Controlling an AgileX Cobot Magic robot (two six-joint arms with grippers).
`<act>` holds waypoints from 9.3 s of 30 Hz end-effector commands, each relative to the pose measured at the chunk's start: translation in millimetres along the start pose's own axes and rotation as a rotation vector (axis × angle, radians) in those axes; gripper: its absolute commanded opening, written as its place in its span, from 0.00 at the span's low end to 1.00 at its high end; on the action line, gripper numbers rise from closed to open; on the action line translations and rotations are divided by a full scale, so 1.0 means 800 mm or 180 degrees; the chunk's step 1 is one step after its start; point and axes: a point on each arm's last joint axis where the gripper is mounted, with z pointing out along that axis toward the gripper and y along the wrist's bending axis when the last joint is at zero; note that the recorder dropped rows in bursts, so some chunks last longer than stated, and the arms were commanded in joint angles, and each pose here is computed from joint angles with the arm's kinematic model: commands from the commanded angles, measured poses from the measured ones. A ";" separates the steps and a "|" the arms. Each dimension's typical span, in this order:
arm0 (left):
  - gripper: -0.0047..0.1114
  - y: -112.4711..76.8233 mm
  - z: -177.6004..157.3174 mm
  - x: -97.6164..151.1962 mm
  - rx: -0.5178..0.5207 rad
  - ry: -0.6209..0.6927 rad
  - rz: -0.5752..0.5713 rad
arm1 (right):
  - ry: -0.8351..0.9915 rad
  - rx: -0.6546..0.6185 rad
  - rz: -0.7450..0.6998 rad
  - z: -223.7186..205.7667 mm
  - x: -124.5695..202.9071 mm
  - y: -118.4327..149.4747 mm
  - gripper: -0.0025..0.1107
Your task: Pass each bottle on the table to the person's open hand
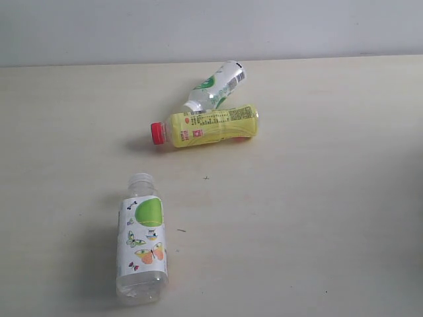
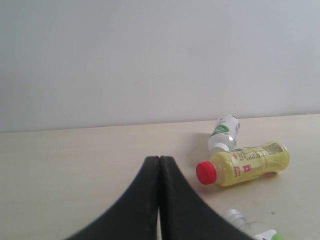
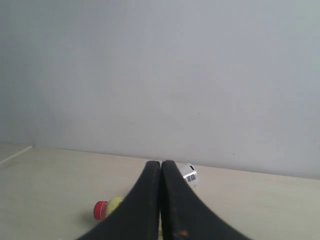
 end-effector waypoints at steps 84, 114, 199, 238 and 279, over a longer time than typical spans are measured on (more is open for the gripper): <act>0.04 0.000 -0.001 0.000 -0.0001 -0.0023 -0.0015 | 0.0837 -0.0385 -0.0225 0.037 -0.056 0.021 0.02; 0.04 0.000 -0.001 0.000 -0.0001 -0.0023 -0.0015 | 0.4385 -0.0656 -0.0287 0.296 0.043 0.144 0.05; 0.04 0.000 -0.001 0.000 -0.0001 -0.0023 -0.0015 | 0.4374 -0.0446 0.0048 0.358 0.250 0.222 0.74; 0.04 0.000 -0.001 0.000 -0.0001 -0.0023 -0.0015 | 0.3771 0.0503 0.0039 0.286 -0.034 0.033 0.02; 0.04 0.000 -0.001 0.000 -0.0001 -0.0023 -0.0015 | 0.4360 0.1021 0.0242 0.348 0.136 -0.060 0.44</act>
